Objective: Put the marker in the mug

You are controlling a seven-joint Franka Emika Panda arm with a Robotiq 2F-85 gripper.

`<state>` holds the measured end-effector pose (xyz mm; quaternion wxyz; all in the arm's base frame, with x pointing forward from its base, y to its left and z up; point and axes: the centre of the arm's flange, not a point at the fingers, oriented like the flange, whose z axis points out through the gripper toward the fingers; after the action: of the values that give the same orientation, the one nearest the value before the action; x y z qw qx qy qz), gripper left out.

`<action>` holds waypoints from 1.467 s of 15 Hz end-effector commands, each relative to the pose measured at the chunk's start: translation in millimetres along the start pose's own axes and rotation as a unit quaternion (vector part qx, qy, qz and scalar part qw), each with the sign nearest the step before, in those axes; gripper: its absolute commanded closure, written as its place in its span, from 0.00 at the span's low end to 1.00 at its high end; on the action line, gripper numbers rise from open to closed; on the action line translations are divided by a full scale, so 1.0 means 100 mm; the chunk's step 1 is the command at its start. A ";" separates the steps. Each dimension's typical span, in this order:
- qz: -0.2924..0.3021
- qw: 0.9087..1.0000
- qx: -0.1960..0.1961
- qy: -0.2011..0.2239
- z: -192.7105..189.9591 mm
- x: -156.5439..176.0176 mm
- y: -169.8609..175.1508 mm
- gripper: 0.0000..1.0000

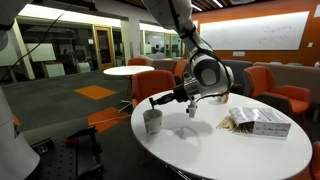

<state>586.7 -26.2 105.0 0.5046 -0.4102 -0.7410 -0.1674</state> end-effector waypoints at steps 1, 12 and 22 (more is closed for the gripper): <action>0.022 1.000 0.019 -0.008 -0.05 -0.01 0.07 1.00; 0.066 0.993 0.000 -0.100 -0.04 0.22 0.17 0.00; 0.129 0.946 -0.079 -0.287 -0.02 0.82 0.29 0.00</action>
<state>620.1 19.3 155.5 0.3076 -0.5273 -0.7899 -0.0572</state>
